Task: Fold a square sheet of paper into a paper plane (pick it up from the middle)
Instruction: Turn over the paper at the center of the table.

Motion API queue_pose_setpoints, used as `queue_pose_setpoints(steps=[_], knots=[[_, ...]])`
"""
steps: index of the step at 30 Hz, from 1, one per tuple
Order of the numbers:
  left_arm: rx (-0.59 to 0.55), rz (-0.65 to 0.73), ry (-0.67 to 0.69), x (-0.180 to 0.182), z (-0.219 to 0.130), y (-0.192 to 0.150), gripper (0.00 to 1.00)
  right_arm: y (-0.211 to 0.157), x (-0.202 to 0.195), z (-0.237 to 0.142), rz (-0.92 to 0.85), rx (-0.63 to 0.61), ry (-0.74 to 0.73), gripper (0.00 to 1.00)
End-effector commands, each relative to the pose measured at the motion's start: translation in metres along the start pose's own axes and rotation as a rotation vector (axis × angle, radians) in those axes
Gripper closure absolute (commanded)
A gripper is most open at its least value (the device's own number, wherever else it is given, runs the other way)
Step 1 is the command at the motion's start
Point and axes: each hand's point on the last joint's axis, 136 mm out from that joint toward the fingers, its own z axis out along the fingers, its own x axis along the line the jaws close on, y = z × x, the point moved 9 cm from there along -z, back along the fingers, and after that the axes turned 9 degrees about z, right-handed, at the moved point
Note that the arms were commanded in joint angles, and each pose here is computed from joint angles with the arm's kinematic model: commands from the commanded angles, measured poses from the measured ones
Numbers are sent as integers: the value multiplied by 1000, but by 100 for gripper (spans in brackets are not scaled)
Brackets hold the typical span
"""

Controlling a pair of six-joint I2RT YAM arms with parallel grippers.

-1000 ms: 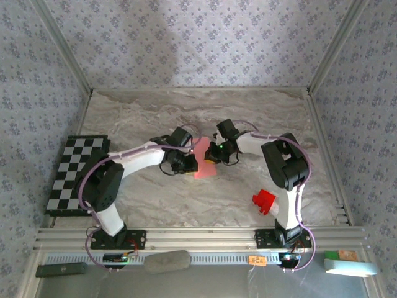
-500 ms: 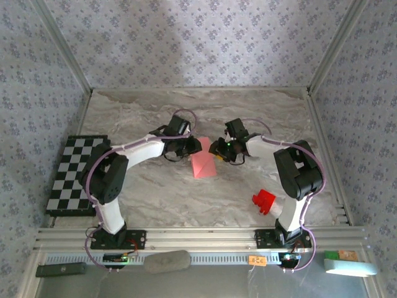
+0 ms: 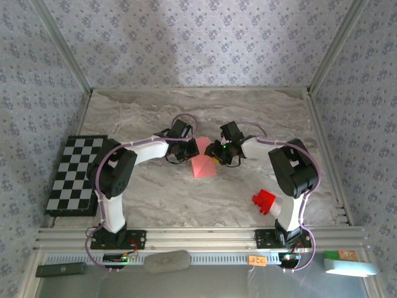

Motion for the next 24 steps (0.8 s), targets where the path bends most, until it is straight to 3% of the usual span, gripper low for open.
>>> queue_pose_setpoints(steps=[1, 24], knots=[[-4, -24, 66, 13, 10, -6, 93, -1, 4, 3, 15, 13, 11, 57], [17, -105, 135, 38, 21, -26, 95, -11, 9, 15, 36, 76, 39, 61]])
